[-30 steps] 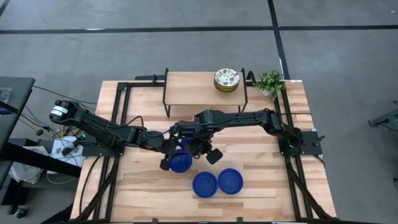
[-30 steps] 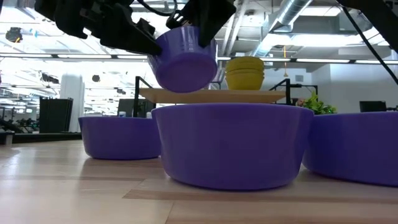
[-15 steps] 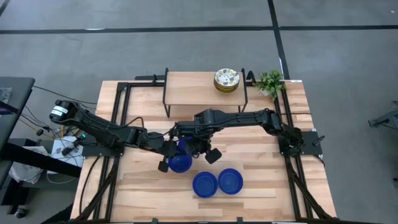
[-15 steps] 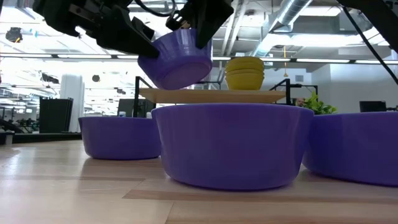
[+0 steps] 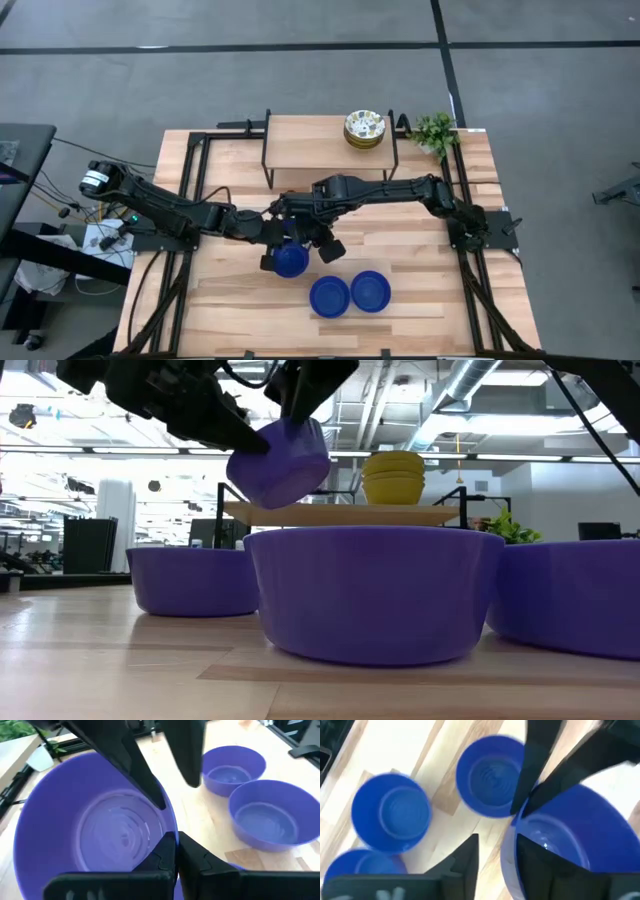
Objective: Pick & Place Mini bowls
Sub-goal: Put the blue bowl on the shelf
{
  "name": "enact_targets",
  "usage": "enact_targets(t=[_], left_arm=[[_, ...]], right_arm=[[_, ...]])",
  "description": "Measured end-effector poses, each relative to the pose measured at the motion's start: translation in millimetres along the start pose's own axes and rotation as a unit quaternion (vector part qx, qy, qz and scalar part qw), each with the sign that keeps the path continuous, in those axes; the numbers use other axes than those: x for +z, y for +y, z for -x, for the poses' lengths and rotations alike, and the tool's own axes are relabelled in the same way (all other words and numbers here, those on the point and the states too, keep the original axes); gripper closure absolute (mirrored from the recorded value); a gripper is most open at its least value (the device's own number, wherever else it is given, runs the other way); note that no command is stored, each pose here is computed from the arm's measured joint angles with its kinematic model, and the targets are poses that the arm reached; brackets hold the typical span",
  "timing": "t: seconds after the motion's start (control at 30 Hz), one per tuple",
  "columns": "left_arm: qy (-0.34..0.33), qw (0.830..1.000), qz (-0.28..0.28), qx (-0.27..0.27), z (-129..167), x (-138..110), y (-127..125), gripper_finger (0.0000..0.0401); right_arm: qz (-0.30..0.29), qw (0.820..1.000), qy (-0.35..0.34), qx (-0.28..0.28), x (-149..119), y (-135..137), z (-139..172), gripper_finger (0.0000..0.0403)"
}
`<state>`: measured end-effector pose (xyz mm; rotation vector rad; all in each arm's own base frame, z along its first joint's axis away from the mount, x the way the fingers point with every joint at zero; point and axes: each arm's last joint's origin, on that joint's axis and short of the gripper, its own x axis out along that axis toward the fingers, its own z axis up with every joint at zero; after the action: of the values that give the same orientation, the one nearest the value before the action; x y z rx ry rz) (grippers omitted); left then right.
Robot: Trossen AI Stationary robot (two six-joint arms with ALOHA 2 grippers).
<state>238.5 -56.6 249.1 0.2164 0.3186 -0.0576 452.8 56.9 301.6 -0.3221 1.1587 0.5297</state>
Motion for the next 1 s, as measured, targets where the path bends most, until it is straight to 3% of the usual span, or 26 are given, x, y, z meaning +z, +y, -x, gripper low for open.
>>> enact_targets(t=[0.33,0.6,1.0], left_arm=[[0.024,0.999,0.007,0.026,-0.4,-5.9,1.3,0.0398],[0.04,0.998,0.019,0.042,0.1,-8.4,1.8,0.0398],[0.037,0.997,0.052,0.044,0.6,-7.5,1.8,0.0398]], right_arm=[[-0.083,0.996,-0.026,-0.023,-2.4,9.2,35.8,0.0228],[-0.172,0.984,-0.032,-0.037,-16.2,6.6,68.0,0.0234],[-0.217,0.975,0.018,-0.032,-42.6,-13.0,80.8,0.0248]])
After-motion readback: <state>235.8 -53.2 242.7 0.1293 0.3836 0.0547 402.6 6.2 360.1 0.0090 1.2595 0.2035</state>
